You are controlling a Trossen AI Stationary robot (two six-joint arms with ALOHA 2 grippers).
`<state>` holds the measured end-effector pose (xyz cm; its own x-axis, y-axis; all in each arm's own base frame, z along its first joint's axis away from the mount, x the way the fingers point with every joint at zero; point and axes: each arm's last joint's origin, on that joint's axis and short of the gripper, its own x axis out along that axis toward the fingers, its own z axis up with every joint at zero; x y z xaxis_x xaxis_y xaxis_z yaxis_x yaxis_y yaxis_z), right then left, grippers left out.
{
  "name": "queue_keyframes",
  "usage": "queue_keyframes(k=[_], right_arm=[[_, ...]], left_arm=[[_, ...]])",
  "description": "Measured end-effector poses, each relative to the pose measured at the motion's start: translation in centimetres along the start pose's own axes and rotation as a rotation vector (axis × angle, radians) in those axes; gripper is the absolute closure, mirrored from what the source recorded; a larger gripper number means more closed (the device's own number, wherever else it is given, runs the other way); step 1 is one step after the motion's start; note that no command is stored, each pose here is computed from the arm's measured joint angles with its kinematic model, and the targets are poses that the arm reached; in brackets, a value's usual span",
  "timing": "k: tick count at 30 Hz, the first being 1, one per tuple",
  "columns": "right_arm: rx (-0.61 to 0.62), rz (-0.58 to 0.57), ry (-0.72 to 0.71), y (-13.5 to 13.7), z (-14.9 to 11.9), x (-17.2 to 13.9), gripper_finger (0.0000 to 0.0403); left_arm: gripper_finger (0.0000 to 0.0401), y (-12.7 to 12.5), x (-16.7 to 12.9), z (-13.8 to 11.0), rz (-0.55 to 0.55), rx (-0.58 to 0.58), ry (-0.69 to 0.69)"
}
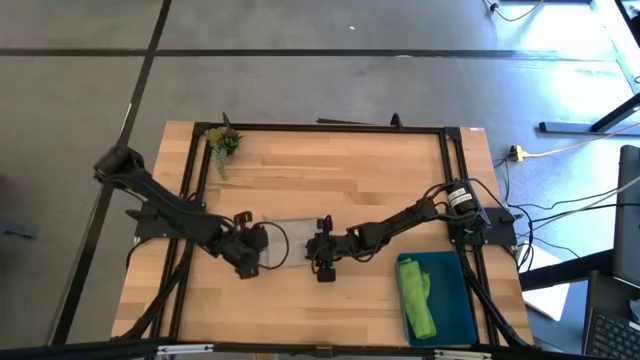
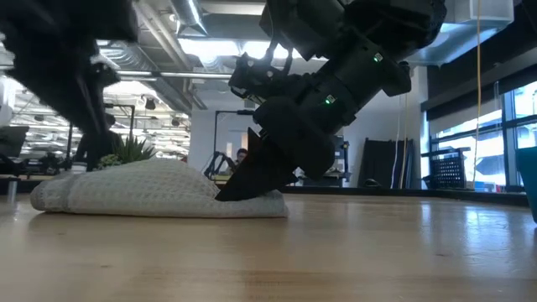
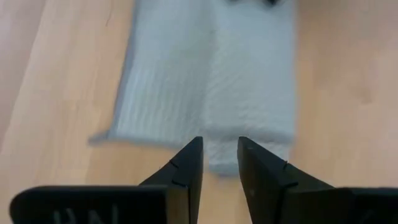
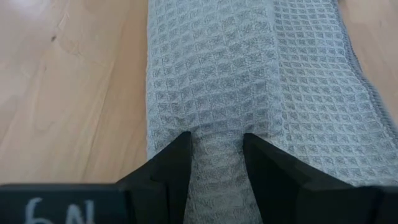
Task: Roll microfiber towels into tight, uniform cylinder then place into a basket
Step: Roll the gray microfiber cloth
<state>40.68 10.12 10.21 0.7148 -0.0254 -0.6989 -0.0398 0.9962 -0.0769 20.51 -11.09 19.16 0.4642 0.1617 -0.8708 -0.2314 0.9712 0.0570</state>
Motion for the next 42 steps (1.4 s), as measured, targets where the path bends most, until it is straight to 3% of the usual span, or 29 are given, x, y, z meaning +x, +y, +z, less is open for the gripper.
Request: queue_keyframes(k=[7,15,26,33,42], right_arm=[[0.0,0.0,0.002,0.0,0.0,0.0,0.0252],[-0.001,0.002,0.002,0.0,-0.1,0.0,0.0252],[-0.06,0.009,-0.009,0.3,0.6,-0.9,0.0252],[-0.129,-0.029,-0.053,1.7,1.8,-3.0,0.0252],[-0.286,-0.033,-0.048,4.1,1.5,-4.0,0.0252]], left_arm=[[0.0314,-2.4,-0.4,0.5,-0.075,0.154,-0.18],[0.0314,-4.0,4.0,0.0,-0.018,0.213,-0.117],[0.0314,-4.2,7.6,-0.6,0.044,0.171,-0.02],[0.0314,-4.2,7.7,-0.7,0.046,0.156,-0.009],[0.0314,-4.2,7.8,-0.8,0.04,0.15,-0.001]])
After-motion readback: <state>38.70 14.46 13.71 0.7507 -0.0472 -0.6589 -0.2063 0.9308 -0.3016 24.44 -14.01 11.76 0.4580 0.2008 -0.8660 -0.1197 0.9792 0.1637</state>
